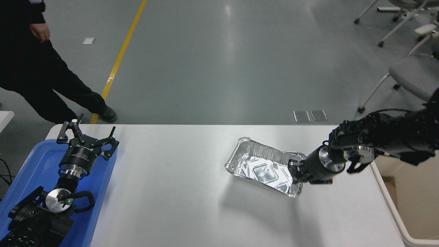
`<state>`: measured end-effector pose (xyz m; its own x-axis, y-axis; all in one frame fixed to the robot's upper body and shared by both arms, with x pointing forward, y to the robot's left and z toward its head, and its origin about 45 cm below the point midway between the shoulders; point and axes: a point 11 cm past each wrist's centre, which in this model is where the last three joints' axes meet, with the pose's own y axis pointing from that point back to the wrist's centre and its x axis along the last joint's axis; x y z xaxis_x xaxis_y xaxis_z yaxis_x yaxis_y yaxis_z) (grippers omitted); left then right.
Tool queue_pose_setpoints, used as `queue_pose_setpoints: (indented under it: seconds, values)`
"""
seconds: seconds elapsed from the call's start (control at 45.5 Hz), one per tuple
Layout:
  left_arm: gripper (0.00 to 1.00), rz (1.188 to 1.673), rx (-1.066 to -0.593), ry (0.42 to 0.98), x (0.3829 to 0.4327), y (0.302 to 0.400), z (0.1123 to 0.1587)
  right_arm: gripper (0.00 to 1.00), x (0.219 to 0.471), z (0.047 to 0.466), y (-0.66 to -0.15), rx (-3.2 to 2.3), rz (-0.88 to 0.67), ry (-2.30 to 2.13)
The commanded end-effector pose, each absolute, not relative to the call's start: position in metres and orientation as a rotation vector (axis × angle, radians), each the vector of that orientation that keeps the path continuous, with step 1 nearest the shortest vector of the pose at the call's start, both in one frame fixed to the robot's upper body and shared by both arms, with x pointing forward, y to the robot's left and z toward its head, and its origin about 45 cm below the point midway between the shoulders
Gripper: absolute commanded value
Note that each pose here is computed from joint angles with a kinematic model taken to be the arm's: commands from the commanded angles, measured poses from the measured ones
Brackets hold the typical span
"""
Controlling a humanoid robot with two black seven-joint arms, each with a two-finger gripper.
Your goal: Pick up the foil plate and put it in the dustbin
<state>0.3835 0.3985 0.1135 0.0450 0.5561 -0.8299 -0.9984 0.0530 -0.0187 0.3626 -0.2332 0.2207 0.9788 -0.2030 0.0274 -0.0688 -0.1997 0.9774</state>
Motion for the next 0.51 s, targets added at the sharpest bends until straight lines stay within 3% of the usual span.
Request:
queue_pose_setpoints:
  seconds: [0.0,0.286,0.484]
  values:
    - [0.99,1.375,-0.749,0.764,0.3835,0.3984,0.1134,0.00,0.364,0.325,-0.206,1.785,-0.034,-0.092]
    - [0.99,1.376,-0.751,0.764,0.3835,0.3985,0.1135,0.00,0.359,0.417,-0.193,1.741,0.172,-0.180]
    - [0.99,1.377,-0.751,0.765,0.3829,0.3988,0.1130,0.00,0.359,0.439,-0.189,1.737,0.231,-0.214]
